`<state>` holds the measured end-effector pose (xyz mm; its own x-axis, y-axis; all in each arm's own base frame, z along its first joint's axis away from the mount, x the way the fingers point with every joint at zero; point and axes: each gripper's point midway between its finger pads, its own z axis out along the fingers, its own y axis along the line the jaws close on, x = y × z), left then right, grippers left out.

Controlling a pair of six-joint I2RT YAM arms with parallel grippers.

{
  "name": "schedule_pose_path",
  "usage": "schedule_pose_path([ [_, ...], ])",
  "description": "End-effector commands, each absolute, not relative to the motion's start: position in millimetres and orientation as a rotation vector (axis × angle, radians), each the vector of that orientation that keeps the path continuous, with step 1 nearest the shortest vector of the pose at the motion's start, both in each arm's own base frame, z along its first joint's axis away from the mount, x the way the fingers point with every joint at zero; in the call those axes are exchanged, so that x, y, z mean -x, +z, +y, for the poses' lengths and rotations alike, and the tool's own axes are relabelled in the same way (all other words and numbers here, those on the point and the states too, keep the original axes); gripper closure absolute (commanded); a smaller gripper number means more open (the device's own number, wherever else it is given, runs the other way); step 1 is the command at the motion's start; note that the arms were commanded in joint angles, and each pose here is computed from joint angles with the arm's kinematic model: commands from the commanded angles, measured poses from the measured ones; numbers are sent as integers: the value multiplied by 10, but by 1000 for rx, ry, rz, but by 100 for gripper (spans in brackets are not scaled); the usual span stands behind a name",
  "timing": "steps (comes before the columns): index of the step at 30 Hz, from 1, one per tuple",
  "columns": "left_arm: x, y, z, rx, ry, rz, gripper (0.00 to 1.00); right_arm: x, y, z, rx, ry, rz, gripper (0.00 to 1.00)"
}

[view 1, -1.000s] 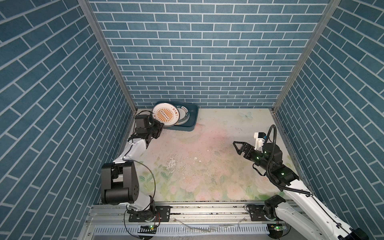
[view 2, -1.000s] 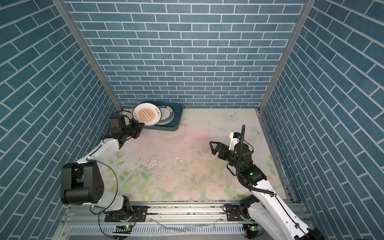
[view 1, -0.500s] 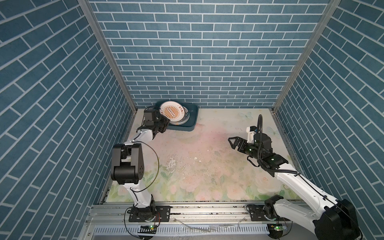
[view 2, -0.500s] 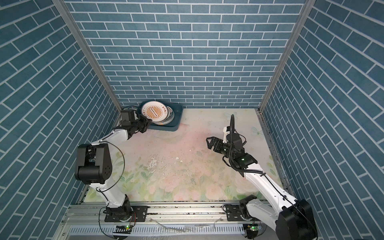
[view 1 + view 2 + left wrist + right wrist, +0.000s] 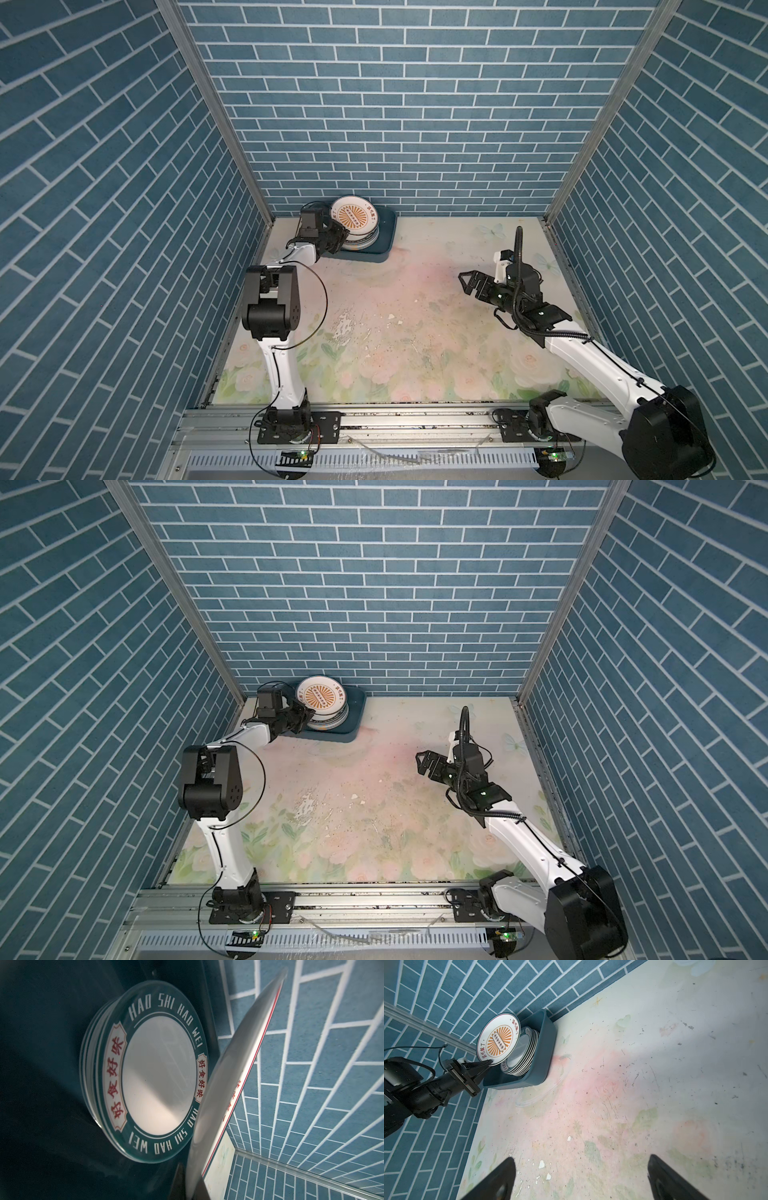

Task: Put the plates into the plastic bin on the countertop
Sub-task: 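Lower the sunburst plate onto the stack in the bin with the left gripper, then press the sunburst plate flat against the plate stack with the left gripper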

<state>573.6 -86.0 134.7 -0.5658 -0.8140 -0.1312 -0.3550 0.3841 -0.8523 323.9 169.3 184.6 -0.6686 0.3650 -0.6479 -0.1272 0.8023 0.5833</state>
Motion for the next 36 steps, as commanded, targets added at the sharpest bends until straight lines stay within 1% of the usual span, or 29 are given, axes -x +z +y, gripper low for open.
schedule_pose_path([
  [1, -5860, 1469, -937, 964, -1144, 2081, 100, -3359, 1981, 1655, -159, 745, 2122, 1],
  [10, -5999, 1267, -949, 1036, -1181, 2064, 100, -3392, 1902, 1626, -181, 747, 2140, 1],
  [20, -5907, 1065, -851, 1105, -1151, 2064, 100, -3428, 1879, 1630, -192, 762, 2142, 1],
  [27, -5859, 1077, -769, 1123, -1130, 2053, 100, -3432, 1858, 1628, -207, 777, 2140, 2],
  [36, -5804, 973, -774, 1102, -1136, 2125, 100, -3429, 1834, 1627, -221, 792, 2140, 2],
])
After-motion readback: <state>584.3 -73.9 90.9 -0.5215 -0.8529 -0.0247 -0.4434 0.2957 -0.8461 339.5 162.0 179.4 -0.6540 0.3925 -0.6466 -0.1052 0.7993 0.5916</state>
